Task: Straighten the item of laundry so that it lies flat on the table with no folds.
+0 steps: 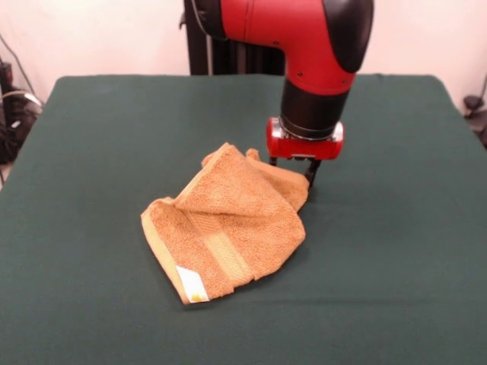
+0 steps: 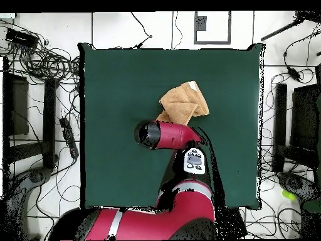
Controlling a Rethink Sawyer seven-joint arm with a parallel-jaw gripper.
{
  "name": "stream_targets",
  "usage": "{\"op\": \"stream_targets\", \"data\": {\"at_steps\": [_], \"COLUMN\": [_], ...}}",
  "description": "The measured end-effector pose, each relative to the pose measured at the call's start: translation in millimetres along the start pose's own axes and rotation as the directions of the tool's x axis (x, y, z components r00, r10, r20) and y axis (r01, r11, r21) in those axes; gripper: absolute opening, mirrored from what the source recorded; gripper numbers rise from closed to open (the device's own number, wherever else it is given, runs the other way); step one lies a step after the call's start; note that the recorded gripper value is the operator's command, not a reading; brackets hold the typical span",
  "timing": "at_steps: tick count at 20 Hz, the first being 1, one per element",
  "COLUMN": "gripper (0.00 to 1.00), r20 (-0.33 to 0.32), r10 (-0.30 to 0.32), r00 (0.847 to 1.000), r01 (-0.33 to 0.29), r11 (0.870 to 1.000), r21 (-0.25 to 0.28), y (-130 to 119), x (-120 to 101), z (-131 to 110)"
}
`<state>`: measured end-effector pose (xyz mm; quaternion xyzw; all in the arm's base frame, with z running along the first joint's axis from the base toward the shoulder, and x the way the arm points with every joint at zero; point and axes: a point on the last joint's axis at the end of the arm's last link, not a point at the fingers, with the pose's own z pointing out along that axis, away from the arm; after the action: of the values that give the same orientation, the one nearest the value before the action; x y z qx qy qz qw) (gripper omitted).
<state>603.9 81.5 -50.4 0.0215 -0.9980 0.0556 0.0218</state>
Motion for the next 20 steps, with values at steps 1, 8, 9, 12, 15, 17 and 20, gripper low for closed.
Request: {"op": "stream_targets", "data": {"at_steps": [1, 8, 9, 12, 15, 17, 20], "gripper": [1.00, 1.00, 1.00, 1.00, 1.00, 1.00, 1.00], "r20": [-0.005, -0.009, -0.009, -0.010, -0.009, -0.008, 0.003], "r10": [0.000, 0.002, 0.002, 0.003, 0.003, 0.003, 0.000], "r00": [1.000, 1.000, 1.000, 1.000, 1.000, 1.000, 1.000], "r01": [0.000, -0.002, -0.002, -0.003, -0.003, -0.003, 0.000], "r11": [1.000, 1.000, 1.000, 1.000, 1.000, 1.000, 1.000], "r21": [-0.001, -0.004, -0.004, -0.005, -0.006, -0.005, -0.001], "y": [-0.1, -0.5, -0.4, -0.7, -0.6, -0.5, 0.4], "x": [-0.6, -0.9, -0.9, -0.9, -0.6, -0.3, 1.3], "z": [0.0, -0.1, -0.1, -0.2, -0.4, -0.3, -0.5]}}
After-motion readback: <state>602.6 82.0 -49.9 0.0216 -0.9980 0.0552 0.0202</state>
